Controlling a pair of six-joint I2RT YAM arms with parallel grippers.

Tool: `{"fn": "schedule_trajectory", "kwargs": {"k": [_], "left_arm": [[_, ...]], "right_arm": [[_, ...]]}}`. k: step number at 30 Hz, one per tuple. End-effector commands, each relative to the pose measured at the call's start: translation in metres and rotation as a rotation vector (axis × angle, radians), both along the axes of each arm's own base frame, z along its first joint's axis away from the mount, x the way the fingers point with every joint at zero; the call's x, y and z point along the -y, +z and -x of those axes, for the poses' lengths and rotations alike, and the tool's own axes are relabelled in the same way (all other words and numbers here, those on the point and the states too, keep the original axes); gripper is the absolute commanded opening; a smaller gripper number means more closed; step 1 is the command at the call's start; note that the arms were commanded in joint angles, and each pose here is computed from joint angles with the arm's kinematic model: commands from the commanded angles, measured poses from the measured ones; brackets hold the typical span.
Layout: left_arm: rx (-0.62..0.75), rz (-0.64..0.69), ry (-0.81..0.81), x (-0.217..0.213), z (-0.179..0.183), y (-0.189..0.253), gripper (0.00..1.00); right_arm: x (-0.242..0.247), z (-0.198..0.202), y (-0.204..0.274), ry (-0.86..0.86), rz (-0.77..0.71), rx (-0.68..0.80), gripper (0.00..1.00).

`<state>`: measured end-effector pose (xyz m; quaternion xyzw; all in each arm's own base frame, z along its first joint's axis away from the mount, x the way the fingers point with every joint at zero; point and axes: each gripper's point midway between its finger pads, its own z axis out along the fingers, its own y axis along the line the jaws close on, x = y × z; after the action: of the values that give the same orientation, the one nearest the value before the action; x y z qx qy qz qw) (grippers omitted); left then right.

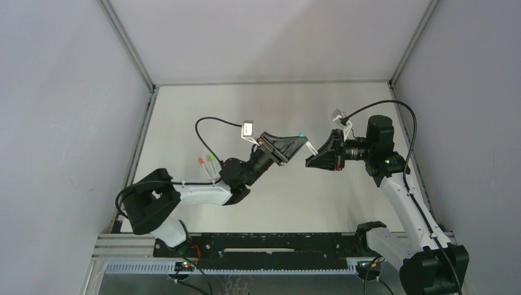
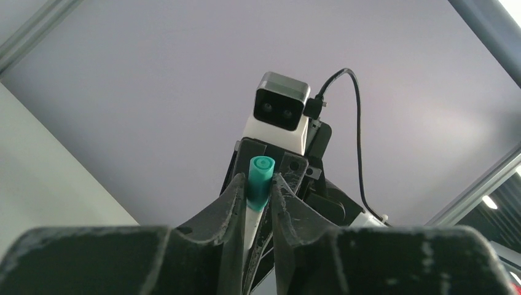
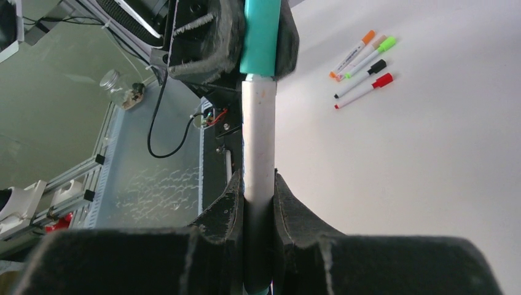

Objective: Insert the pens into the pen caps
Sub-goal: Insert the pen cap onto the pen, then press the pen cap onto the pen.

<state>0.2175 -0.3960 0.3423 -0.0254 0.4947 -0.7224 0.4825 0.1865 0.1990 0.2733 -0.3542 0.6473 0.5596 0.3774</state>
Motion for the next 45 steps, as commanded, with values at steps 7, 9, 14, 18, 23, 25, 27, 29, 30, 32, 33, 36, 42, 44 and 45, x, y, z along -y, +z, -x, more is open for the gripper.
{"fn": "schedule_trajectory", "kwargs": {"k": [7, 9, 14, 18, 23, 25, 27, 29, 30, 32, 33, 36, 42, 44, 45], "left_arm": [[0.034, -0.028, -0.052, 0.005, 0.019, -0.001, 0.33], [0.036, -0.038, -0.045, 0.003, 0.019, -0.003, 0.37], [0.038, -0.069, -0.021, -0.004, 0.020, -0.008, 0.48], [0.058, -0.099, -0.008, -0.012, 0.024, -0.012, 0.58], [0.122, -0.138, 0.018, -0.028, 0.034, -0.010, 0.63], [0.162, -0.166, 0.049, -0.038, 0.038, -0.008, 0.68], [0.224, -0.199, 0.088, -0.050, 0.041, -0.003, 0.74], [0.279, -0.234, 0.129, -0.061, 0.044, 0.001, 0.86], [0.300, -0.247, 0.150, -0.067, 0.045, 0.005, 0.94], [0.307, -0.283, 0.165, -0.073, 0.044, 0.009, 1.00], [0.311, -0.298, 0.163, -0.075, 0.044, 0.013, 1.00], [0.322, -0.342, 0.107, -0.073, 0.044, 0.023, 1.00], [0.246, -0.320, 0.047, -0.061, 0.036, 0.039, 0.87], [0.215, -0.311, 0.030, -0.053, 0.032, 0.039, 0.80], [0.205, -0.305, 0.023, -0.049, 0.031, 0.039, 0.78]], "right_arm": [[-0.002, 0.008, 0.012, 0.047, -0.022, 0.085, 0.00], [-0.001, 0.008, 0.013, 0.047, -0.023, 0.088, 0.00], [0.000, 0.009, 0.014, 0.051, -0.026, 0.092, 0.00], [0.000, 0.010, 0.015, 0.052, -0.028, 0.096, 0.00], [0.001, 0.013, 0.015, 0.071, -0.033, 0.107, 0.00], [0.002, 0.017, 0.015, 0.087, -0.037, 0.119, 0.00], [0.003, 0.020, 0.014, 0.097, -0.036, 0.149, 0.00], [0.003, 0.023, 0.013, 0.108, -0.033, 0.167, 0.00], [0.003, 0.024, 0.013, 0.114, -0.032, 0.172, 0.00], [0.003, 0.025, 0.013, 0.121, -0.031, 0.183, 0.00], [0.003, 0.025, 0.013, 0.123, -0.032, 0.183, 0.00], [0.003, 0.026, 0.012, 0.126, -0.031, 0.190, 0.00], [0.003, 0.026, 0.011, 0.126, -0.028, 0.202, 0.00], [0.003, 0.026, 0.011, 0.126, -0.027, 0.204, 0.00], [0.003, 0.026, 0.011, 0.126, -0.027, 0.204, 0.00]]}}
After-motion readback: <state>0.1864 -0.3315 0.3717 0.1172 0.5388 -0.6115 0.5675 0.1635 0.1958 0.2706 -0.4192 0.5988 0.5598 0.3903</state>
